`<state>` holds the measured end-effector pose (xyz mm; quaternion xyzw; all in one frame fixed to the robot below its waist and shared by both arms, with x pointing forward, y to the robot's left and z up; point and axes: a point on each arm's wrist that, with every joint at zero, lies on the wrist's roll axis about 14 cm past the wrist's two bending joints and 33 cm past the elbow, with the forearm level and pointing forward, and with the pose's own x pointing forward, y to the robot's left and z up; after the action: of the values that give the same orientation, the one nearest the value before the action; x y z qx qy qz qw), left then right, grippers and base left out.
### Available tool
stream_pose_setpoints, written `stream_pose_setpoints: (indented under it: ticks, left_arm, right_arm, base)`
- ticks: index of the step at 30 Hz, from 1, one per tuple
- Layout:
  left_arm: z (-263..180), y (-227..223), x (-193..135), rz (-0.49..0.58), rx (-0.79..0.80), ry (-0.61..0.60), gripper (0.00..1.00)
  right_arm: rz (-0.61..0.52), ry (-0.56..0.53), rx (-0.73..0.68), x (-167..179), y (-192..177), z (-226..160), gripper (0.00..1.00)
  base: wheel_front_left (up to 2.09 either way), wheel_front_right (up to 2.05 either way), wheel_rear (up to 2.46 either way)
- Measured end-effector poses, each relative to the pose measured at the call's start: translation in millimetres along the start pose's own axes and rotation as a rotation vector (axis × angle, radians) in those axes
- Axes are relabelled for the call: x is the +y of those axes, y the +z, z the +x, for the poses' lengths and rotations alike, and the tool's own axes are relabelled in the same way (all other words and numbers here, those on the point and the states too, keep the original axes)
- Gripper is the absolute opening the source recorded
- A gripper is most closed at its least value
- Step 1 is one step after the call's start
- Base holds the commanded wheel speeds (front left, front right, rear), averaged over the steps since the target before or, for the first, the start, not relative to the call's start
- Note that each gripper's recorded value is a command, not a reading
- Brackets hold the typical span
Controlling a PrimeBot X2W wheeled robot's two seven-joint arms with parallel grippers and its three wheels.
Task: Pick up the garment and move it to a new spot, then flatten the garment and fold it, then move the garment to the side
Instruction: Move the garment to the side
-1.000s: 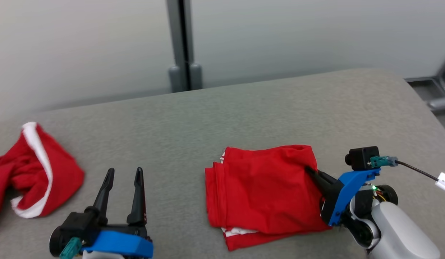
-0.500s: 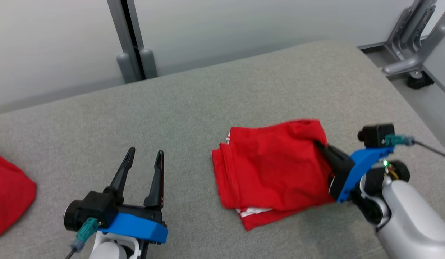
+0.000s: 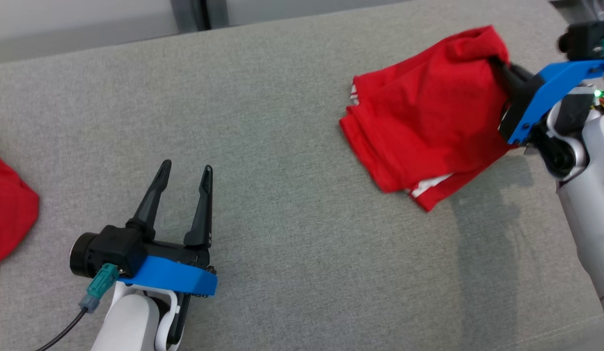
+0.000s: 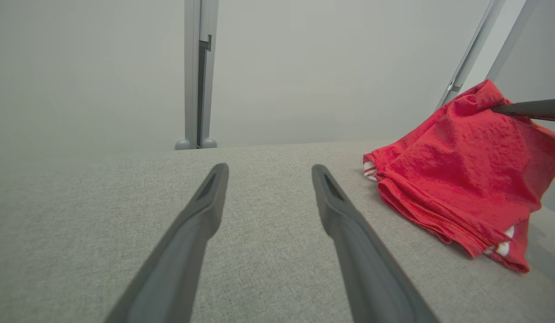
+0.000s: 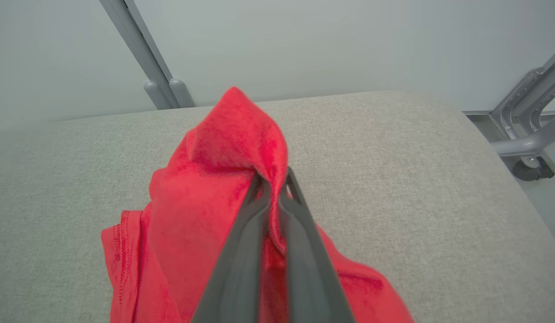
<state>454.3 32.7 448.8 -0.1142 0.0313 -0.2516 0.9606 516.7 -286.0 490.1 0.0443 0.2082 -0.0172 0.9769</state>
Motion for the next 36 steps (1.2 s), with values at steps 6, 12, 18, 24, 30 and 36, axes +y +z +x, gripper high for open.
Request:
stream_pose_setpoints:
  ticks: [6, 12, 18, 24, 30, 36]
  left_arm:
    - [-0.5, -11.9, 17.1, -0.005, 0.026, 0.036, 1.00]
    - [4.0, -12.7, 12.2, -0.013, 0.023, 0.023, 1.00]
    - [5.7, -9.3, 8.2, -0.013, 0.016, 0.013, 1.00]
    - [-2.3, 6.6, 8.5, 0.005, -0.011, 0.027, 1.00]
    - [-26.9, 30.1, 12.2, 0.024, -0.055, 0.079, 1.00]
    - [-62.0, 55.6, 20.0, 0.044, -0.113, 0.156, 1.00]
  right_arm:
    - [-0.004, -0.085, 0.020, -21.0, -7.7, 19.5, 0.00]
    - [-0.027, -0.167, 0.029, -41.3, -11.2, 14.3, 0.00]
    - [-0.039, -0.216, 0.056, -51.3, -19.1, 8.3, 0.00]
    - [-0.062, -0.173, -0.014, -25.2, -1.1, 5.2, 1.00]
    - [-0.101, -0.092, -0.182, 12.8, 38.8, -12.6, 1.00]
    - [-0.099, 0.042, -0.386, 65.3, 78.9, -47.6, 1.00]
  base:
    - [0.00, 0.00, 0.00]
    - [0.00, 0.00, 0.00]
    - [0.00, 0.00, 0.00]
    - [0.00, 0.00, 0.00]
    - [0.00, 0.00, 0.00]
    - [0.00, 0.00, 0.00]
